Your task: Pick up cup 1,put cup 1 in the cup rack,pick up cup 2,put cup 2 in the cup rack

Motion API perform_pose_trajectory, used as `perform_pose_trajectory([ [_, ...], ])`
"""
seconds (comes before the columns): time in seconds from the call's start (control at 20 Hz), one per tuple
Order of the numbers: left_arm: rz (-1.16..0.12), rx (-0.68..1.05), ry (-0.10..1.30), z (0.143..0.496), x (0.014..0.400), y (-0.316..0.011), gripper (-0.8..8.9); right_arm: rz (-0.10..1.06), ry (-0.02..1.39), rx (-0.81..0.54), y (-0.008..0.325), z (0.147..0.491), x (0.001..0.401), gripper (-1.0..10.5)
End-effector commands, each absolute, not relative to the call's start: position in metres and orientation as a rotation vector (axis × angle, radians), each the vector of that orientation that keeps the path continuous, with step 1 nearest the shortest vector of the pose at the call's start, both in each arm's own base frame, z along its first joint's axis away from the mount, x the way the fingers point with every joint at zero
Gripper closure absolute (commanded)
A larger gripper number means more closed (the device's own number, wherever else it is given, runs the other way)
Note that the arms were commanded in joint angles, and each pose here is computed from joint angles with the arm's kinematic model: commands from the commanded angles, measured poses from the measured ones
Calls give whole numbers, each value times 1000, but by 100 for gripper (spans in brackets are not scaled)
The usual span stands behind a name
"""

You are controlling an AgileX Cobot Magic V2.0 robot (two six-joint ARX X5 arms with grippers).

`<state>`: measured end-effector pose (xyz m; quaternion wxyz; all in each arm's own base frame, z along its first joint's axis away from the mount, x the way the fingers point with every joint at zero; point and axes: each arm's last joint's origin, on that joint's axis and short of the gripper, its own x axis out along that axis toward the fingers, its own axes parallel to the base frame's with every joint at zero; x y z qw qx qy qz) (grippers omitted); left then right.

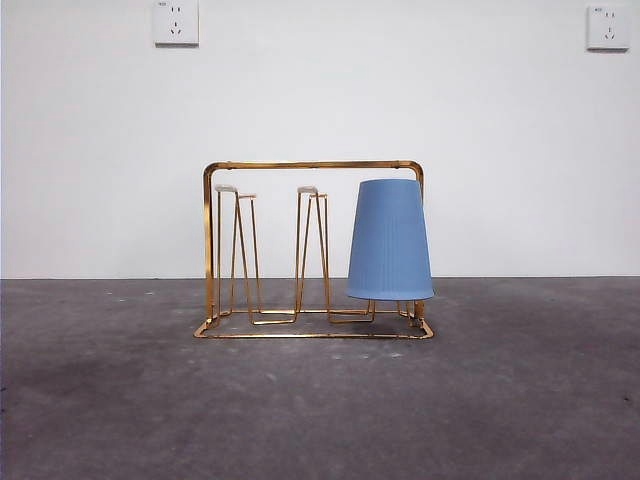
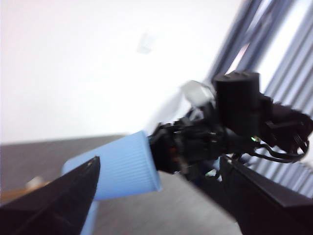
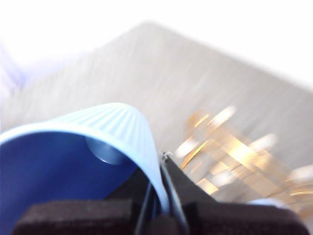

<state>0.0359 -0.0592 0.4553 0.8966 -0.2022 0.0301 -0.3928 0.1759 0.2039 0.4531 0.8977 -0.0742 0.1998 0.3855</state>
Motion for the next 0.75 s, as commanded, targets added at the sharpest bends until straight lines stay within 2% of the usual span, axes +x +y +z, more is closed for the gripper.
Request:
perform_pose_trajectory([
  [0.05, -900, -432, 7, 462, 37, -68, 399, 791, 255, -169, 167, 483, 145, 962],
  [0.15, -964, -451, -17, 466, 39, -77, 392, 796, 160, -151, 144, 499, 126, 962],
  [0.3, -1061, -479, -31, 471, 44, -96, 312, 796, 15, -115, 113, 519, 99, 962],
  [0.45, -1128, -504, -52, 474, 51, -117, 303, 822, -102, -89, 90, 531, 78, 962],
  [0.75, -1304, -588, -147, 480, 66, -165, 303, 890, -201, -82, 71, 538, 59, 962],
])
